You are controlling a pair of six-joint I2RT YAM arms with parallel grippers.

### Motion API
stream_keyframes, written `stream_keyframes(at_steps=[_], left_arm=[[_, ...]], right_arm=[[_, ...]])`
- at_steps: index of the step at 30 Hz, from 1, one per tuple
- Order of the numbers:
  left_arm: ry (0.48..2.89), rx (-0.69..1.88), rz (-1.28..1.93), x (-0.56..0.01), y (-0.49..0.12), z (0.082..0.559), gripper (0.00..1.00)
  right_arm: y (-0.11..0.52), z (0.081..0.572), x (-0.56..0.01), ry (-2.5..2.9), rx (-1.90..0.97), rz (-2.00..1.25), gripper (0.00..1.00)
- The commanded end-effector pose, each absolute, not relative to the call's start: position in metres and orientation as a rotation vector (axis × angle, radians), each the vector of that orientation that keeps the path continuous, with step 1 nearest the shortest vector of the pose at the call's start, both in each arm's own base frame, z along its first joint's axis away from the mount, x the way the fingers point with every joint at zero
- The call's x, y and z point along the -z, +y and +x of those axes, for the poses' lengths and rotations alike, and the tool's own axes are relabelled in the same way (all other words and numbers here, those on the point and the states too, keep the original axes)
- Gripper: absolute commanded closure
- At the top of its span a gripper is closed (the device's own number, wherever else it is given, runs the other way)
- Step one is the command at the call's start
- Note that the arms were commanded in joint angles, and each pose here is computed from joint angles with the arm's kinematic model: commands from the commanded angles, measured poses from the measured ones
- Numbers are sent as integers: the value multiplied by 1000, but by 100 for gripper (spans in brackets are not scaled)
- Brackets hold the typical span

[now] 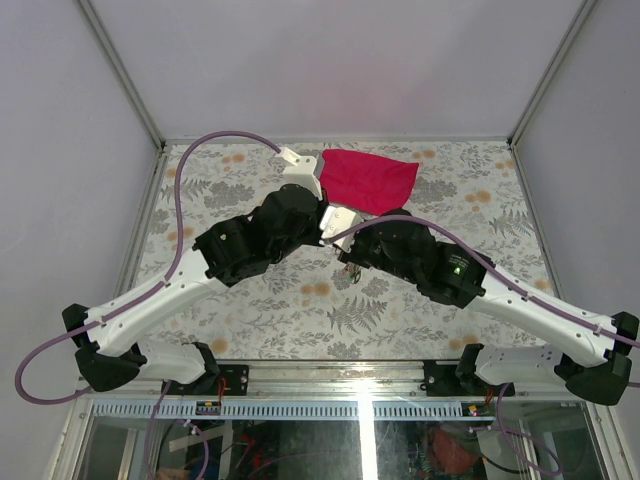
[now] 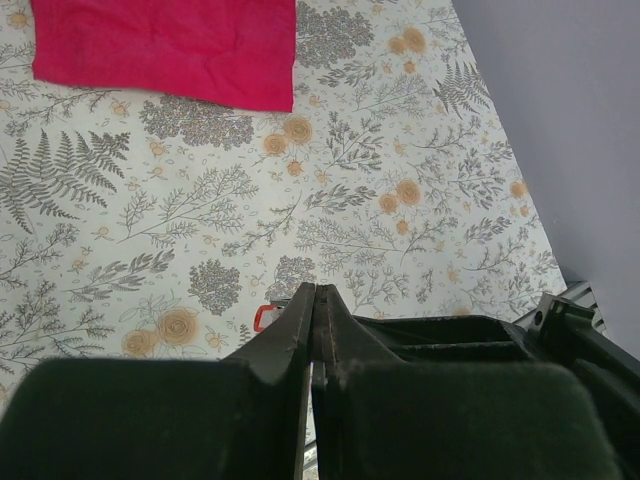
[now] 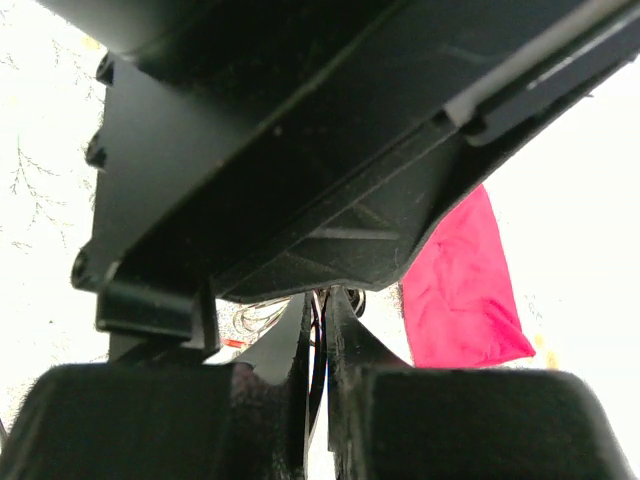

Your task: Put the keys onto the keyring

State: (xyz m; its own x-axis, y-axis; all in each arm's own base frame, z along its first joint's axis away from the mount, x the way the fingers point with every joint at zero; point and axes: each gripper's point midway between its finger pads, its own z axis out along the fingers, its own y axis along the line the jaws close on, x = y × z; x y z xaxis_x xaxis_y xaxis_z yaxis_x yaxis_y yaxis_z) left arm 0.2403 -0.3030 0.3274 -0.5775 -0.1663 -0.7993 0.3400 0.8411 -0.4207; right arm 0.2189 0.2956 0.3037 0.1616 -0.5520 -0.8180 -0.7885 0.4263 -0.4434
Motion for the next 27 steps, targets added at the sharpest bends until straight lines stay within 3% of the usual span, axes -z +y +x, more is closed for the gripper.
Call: stream_keyframes(at_steps=[1,27], left_arm=[[2034,731,92,-346,-305,242,100],[2057,674,91,-334,-299,244,100]], right_arm=[[301,232,-328,1471,-237,-1133,100],[282,240,-350,1439,-189,-989,100]])
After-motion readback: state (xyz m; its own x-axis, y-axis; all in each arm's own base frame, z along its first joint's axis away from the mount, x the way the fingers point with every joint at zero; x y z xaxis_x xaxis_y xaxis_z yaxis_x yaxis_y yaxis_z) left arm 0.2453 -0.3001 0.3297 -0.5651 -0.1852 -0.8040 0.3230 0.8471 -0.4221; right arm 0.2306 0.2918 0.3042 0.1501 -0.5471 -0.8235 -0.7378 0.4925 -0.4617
